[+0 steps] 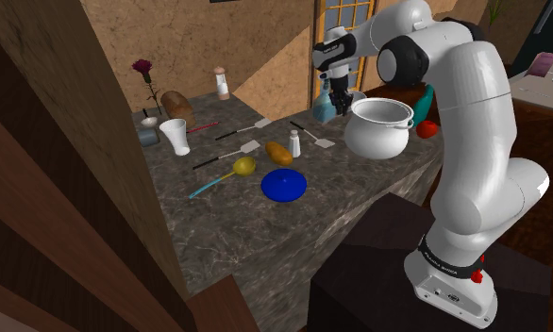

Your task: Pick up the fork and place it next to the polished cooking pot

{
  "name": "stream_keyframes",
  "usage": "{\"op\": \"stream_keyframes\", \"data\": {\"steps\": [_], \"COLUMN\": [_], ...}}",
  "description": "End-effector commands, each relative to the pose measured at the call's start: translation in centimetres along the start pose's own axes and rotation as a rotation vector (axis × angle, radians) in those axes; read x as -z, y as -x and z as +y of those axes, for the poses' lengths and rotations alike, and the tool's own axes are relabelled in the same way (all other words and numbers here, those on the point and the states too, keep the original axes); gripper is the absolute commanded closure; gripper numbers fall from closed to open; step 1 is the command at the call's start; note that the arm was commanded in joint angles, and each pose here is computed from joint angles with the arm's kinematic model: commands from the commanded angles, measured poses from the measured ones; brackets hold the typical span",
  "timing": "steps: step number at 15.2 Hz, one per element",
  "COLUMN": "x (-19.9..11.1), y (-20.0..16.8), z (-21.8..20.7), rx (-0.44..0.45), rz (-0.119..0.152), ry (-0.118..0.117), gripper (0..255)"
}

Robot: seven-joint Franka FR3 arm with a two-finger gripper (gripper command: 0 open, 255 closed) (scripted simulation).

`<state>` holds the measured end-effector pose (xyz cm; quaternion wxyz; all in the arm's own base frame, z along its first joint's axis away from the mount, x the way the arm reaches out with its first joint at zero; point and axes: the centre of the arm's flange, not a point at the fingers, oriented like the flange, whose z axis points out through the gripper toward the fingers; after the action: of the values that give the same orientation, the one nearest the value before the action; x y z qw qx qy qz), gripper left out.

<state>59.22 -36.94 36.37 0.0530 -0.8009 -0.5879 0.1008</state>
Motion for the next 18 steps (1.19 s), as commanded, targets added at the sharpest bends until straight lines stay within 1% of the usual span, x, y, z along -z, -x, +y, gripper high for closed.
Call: {"op": "stream_keyframes", "data": {"steps": [1,7,15,16,18], "x": [-1.0,-4.2,-4.2,-4.1,-3.7], "y": [-0.2,-0.5,-0.5,-0.8,-0.6], "z": [0.1,0.8,0.8,0.9,0.9], "rx": [0.0,0.0,0.0,0.0,0.0], "rz": [0.0,0.0,0.0,-0.001,-0.001], "ry": [0.001,0.001,0.001,0.001,0.001], "gripper": [255,255,255,0,0]}}
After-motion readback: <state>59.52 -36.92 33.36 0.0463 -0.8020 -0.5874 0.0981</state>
